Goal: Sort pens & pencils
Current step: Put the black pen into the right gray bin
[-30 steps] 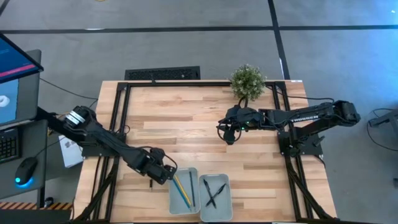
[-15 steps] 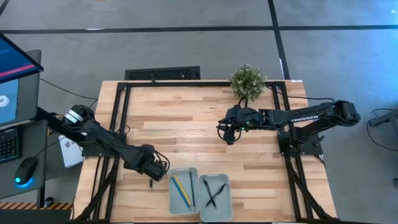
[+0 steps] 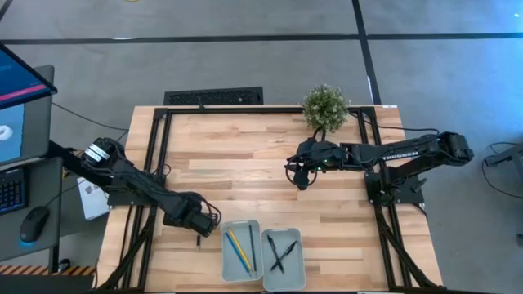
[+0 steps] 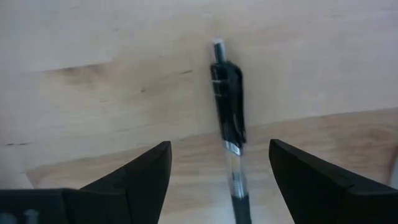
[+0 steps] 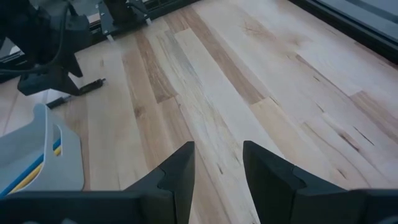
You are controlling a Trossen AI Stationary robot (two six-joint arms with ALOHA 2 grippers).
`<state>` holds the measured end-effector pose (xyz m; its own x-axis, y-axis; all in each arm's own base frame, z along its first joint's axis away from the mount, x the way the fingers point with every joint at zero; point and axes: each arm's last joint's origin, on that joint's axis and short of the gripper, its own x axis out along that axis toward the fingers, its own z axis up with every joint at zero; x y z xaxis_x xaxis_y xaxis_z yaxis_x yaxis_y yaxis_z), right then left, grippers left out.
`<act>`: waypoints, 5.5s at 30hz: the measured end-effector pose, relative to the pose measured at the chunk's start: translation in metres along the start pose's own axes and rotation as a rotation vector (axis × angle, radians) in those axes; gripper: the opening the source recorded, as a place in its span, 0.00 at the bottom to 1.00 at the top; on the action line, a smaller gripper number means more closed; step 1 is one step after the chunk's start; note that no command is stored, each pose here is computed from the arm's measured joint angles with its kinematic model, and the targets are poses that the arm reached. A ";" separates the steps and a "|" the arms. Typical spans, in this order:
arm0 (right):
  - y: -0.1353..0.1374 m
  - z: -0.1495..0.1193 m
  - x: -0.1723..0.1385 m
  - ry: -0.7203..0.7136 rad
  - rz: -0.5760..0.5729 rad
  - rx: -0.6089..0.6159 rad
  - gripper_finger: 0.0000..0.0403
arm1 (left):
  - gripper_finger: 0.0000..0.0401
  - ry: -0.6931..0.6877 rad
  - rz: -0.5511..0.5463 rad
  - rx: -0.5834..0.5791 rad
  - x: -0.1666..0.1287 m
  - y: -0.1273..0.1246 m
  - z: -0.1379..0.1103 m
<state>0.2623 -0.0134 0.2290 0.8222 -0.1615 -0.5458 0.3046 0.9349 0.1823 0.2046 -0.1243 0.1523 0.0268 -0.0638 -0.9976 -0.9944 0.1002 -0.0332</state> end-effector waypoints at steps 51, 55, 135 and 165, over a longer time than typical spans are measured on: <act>0.000 0.000 0.000 -0.001 0.000 -0.002 0.39 | 0.51 0.063 -0.013 -0.014 0.019 0.008 0.005; 0.000 0.000 0.000 0.000 0.000 -0.003 0.39 | 0.44 0.063 -0.012 -0.014 0.019 0.008 0.005; 0.036 0.035 -0.014 -0.375 0.374 0.060 0.58 | 0.12 -0.884 -1.088 0.634 -0.144 -0.051 0.102; 0.047 0.038 -0.021 -0.373 0.488 0.431 0.65 | 0.12 -0.977 -1.391 0.625 -0.149 -0.081 0.110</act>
<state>0.2779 0.0219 0.2800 0.9972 0.0716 -0.0209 -0.0384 0.7331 0.6790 0.2928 -0.0138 0.2967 0.9885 0.1027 0.1109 -0.0214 0.8215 -0.5698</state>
